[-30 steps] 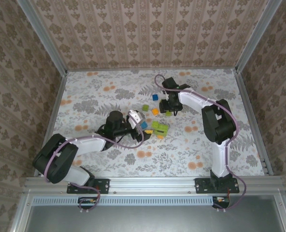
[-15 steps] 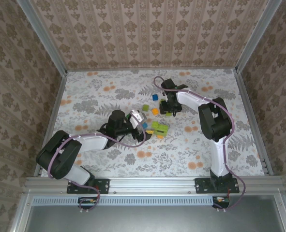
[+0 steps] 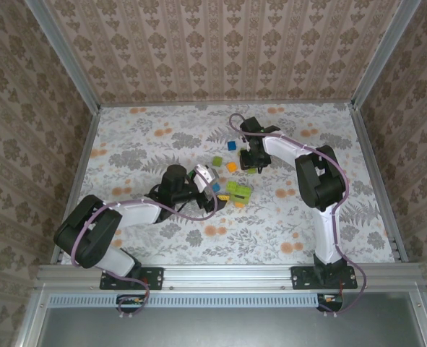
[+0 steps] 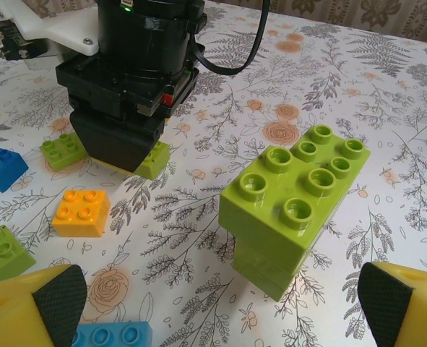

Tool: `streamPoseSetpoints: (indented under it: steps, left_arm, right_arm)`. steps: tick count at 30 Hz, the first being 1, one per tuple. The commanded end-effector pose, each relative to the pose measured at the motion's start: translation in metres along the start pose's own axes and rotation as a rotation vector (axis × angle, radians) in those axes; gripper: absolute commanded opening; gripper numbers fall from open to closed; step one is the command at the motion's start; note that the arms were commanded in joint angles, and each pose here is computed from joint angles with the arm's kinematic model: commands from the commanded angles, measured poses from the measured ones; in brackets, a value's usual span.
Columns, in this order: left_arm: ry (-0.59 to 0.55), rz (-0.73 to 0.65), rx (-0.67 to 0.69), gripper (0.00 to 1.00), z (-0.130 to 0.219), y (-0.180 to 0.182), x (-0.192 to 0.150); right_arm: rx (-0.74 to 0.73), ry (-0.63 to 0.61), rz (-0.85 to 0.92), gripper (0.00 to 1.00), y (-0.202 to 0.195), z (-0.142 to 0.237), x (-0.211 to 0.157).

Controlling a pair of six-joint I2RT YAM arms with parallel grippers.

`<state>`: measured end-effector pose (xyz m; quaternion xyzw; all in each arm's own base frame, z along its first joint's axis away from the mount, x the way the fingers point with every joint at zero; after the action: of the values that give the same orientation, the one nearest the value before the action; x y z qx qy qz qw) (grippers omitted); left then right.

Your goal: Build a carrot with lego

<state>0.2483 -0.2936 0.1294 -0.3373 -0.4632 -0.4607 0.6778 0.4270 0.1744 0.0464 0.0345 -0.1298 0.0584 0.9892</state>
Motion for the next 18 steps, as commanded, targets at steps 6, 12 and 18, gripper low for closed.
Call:
streamPoseSetpoints:
  steps: [6,12,18]
  left_arm:
    - [-0.020,-0.029,-0.008,1.00,0.001,0.000,0.008]
    - [-0.060,-0.071,-0.065,1.00,0.003,-0.010,0.012]
    - [-0.137,-0.154,-0.147,1.00,0.006,-0.026,0.014]
  right_arm:
    - [-0.020,0.022,-0.033,0.36,-0.006,-0.004,-0.001]
    - [-0.016,-0.007,-0.039,0.29,-0.009,0.016,-0.003]
    - [-0.013,-0.046,-0.052,0.28,-0.019,0.049,-0.016]
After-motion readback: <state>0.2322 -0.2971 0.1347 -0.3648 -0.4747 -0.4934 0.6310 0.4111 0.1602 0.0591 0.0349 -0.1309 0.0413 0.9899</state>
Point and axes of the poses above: each hand's point on the last joint's axis, 136 mm out from that joint toward the fingers, its own z axis back along the fingers, its own y axis along the line the jaws close on, x = y × z, the point moved 2 cm from there along z, back along the fingers
